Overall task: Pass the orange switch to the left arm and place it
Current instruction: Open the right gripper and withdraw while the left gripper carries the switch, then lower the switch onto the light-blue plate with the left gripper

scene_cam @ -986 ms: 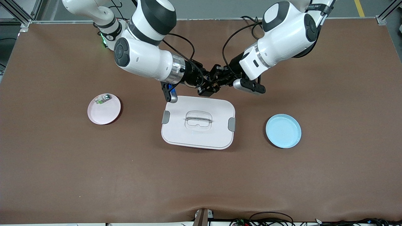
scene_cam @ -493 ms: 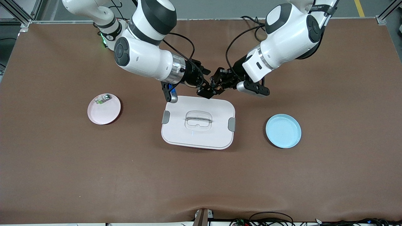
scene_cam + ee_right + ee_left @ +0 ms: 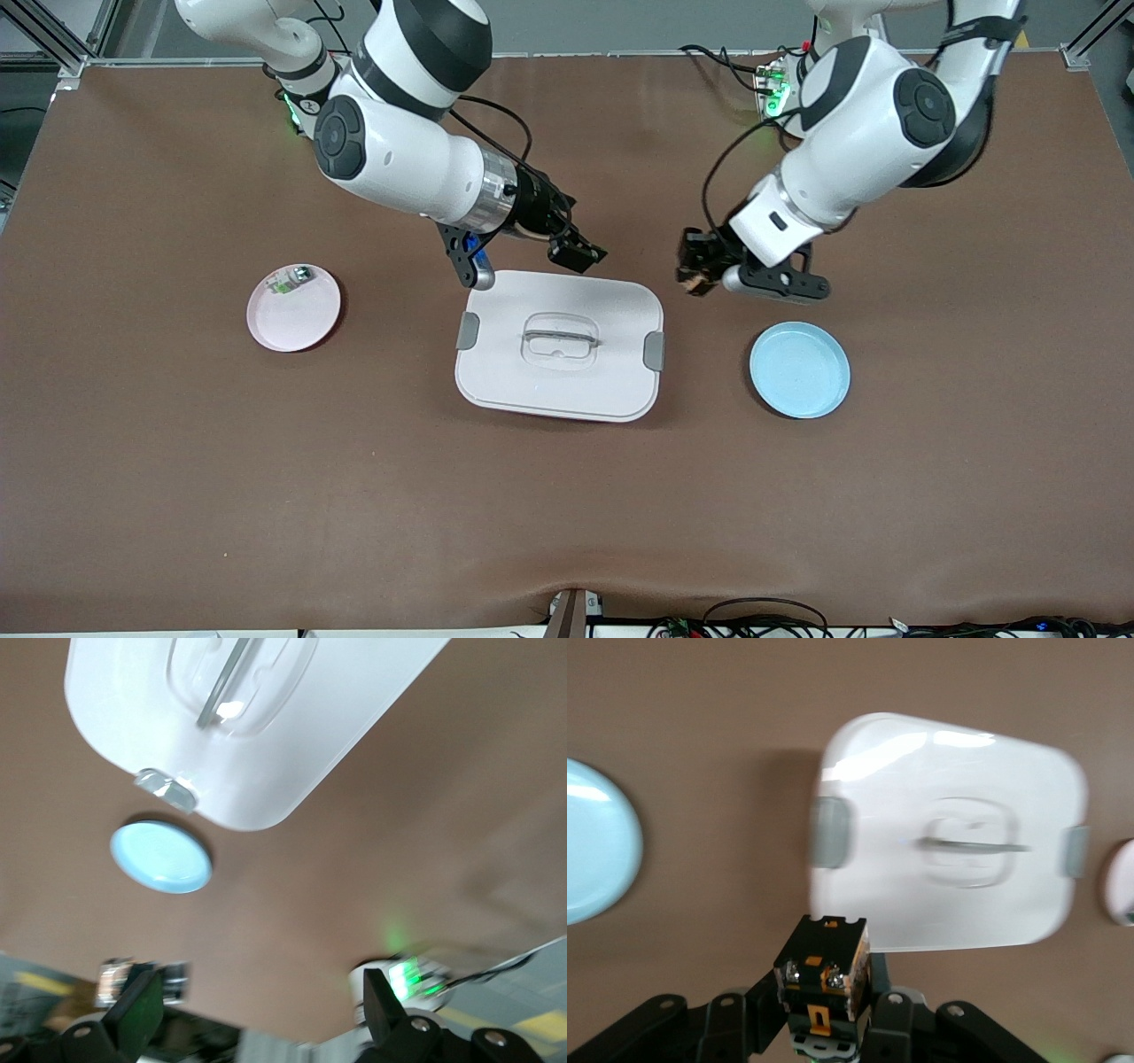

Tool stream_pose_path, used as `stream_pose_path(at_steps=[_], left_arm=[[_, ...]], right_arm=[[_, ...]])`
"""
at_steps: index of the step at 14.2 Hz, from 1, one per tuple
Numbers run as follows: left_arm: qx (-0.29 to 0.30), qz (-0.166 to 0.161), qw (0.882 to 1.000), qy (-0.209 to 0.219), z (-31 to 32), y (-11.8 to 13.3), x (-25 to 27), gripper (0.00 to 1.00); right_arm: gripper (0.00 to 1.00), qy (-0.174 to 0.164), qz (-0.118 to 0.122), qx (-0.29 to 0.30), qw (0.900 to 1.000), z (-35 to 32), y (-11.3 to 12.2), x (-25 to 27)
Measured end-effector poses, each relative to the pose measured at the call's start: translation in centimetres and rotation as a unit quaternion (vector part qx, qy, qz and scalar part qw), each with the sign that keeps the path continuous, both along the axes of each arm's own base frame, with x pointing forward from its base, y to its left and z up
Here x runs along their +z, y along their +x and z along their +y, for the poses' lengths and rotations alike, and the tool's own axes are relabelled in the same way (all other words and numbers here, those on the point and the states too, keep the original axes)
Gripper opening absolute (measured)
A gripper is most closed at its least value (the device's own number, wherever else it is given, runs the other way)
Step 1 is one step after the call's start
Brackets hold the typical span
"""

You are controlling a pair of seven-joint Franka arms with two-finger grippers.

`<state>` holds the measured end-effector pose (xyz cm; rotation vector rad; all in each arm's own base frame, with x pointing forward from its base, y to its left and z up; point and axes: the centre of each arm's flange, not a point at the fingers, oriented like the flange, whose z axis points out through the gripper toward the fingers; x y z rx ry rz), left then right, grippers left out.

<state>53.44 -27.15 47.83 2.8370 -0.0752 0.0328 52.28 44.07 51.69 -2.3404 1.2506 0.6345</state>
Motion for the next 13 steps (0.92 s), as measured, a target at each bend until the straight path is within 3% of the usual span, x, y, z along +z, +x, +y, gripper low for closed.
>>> stream_pose_path(at_steps=[3,6,7,10,13], left_arm=[[-0.068,-0.012,0.994,0.081,2.7,0.4,-0.9,0.37],[-0.148,-0.012,0.983,0.110,5.9,1.1,-2.0,0.37],[-0.178,-0.012,0.978,0.112,7.5,1.5,-2.5,0.37],[-0.263,-0.008,0.958,0.111,12.5,2.5,-4.7,0.37],[-0.376,-0.005,0.916,0.140,14.3,2.9,-7.6,0.37]], right_arm=[[1.00,-0.036,-0.027,0.087,0.995,-4.2,0.2,1.9],[1.00,-0.068,-0.055,0.174,0.981,-10.0,0.7,4.0],[1.00,-0.087,-0.066,0.211,0.971,-11.7,0.6,4.4],[1.00,-0.185,-0.092,0.337,0.919,-15.2,-0.6,4.5],[1.00,-0.191,-0.111,0.387,0.895,-18.2,-1.5,5.7]])
